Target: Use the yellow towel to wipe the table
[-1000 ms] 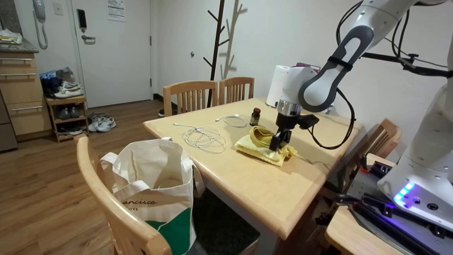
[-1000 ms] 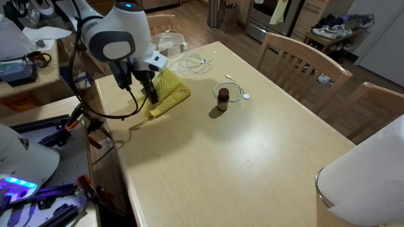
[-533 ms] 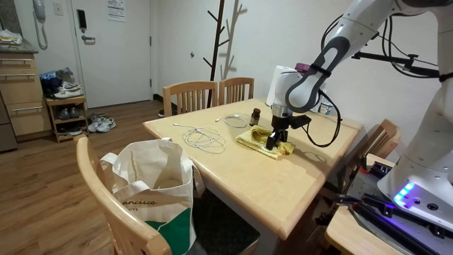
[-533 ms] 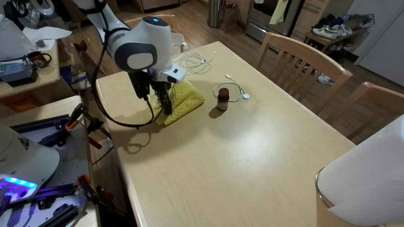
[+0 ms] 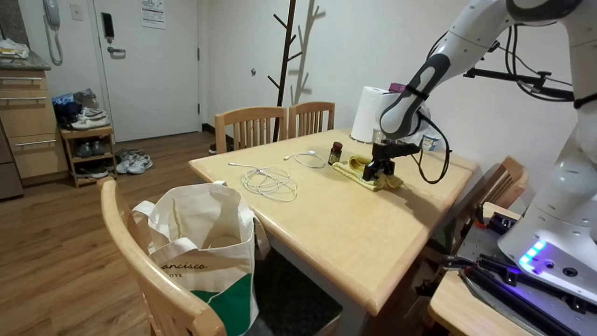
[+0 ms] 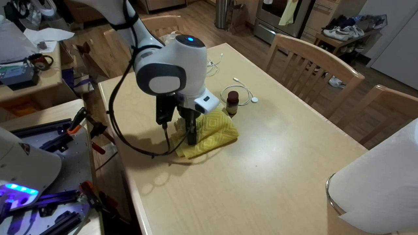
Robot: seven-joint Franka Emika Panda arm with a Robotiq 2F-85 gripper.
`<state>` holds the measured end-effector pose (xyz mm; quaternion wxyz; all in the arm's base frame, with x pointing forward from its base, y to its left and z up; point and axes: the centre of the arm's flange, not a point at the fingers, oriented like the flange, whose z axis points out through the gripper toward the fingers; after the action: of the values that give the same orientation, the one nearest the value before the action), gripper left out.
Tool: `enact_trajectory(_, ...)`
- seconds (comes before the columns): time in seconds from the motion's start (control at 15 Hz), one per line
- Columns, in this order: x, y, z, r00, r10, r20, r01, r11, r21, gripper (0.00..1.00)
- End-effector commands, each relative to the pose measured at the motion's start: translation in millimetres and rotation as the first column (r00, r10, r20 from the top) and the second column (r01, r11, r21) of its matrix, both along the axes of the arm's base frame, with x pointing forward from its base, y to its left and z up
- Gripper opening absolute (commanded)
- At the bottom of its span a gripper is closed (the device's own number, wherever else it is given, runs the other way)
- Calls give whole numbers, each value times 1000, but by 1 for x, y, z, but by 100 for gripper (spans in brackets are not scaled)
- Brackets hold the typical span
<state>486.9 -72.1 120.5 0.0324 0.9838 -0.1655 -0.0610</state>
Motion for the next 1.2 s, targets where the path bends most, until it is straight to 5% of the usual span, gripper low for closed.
enact_trajectory(0.0, -15, -64, -10, 983, -179, -35, 179, 984, -5, 9)
enact_trajectory(0.2, -27, -90, -15, 966, -252, -62, 254, 967, 22, 9)
enact_trajectory(0.47, -20, -77, -14, 969, -232, -89, 240, 966, 94, 9)
enact_trajectory(0.53, -13, -62, -7, 976, -196, -99, 208, 970, 126, 43)
enact_trajectory(0.87, -2, 37, 13, 992, 28, -125, 1, 974, 225, 69)
enact_trajectory(1.13, -4, 91, 50, 985, 138, -99, -120, 978, 171, 93)
